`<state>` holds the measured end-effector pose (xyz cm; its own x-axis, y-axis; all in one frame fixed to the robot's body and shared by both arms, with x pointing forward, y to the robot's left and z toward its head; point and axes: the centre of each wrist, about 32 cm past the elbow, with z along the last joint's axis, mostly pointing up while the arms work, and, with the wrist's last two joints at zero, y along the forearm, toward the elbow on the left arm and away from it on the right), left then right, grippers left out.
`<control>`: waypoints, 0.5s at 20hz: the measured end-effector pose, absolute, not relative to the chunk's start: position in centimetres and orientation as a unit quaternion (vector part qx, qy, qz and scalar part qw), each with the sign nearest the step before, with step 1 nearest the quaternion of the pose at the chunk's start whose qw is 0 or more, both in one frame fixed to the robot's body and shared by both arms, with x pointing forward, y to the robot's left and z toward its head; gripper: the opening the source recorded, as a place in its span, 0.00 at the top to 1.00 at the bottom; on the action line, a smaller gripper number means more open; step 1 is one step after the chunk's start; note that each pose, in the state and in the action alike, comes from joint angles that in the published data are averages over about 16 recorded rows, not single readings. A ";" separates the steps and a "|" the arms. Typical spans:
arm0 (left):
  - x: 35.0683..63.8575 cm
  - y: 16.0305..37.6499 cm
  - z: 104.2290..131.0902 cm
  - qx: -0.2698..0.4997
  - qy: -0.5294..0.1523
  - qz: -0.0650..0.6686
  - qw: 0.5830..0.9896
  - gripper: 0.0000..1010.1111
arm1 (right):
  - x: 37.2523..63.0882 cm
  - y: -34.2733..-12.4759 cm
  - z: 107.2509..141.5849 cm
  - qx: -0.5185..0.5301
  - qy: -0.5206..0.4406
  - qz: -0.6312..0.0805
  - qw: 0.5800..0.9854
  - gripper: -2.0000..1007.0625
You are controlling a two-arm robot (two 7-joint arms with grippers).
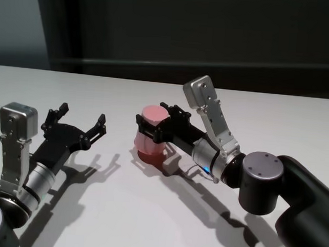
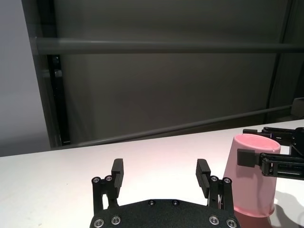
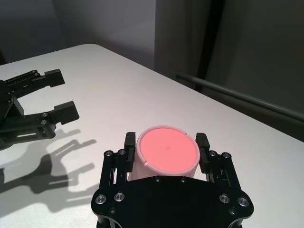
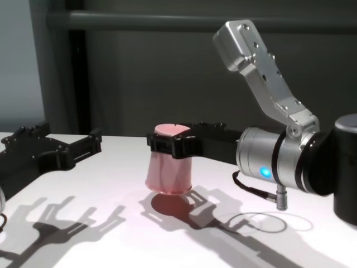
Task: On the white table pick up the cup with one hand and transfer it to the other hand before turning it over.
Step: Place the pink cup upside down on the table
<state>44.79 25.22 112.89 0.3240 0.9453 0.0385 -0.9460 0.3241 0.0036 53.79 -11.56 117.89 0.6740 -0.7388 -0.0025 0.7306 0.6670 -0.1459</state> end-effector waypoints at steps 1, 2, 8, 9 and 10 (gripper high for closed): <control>44.8 25.2 112.9 0.013 -0.015 0.581 0.814 0.01 | 53.8 -11.5 117.7 -0.068 0.032 -0.402 0.913 0.27; 44.8 25.2 112.9 0.013 -0.015 0.581 0.814 0.01 | 53.8 -11.5 117.6 -0.069 0.033 -0.401 0.913 0.27; 44.8 25.2 112.9 0.013 -0.015 0.581 0.814 0.01 | 53.9 -11.3 116.7 -0.074 0.042 -0.397 0.914 0.27; 44.8 25.2 112.9 0.013 -0.015 0.581 0.814 0.01 | 53.9 -11.3 116.6 -0.074 0.043 -0.397 0.914 0.27; 44.8 25.2 112.9 0.013 -0.015 0.581 0.814 0.01 | 53.9 -11.3 116.5 -0.075 0.044 -0.396 0.914 0.26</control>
<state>44.79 25.22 112.89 0.3240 0.9453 0.0385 -0.9460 0.3241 0.0035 53.88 -11.25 116.52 0.6817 -0.7313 -0.0220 0.7180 0.6744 -0.1722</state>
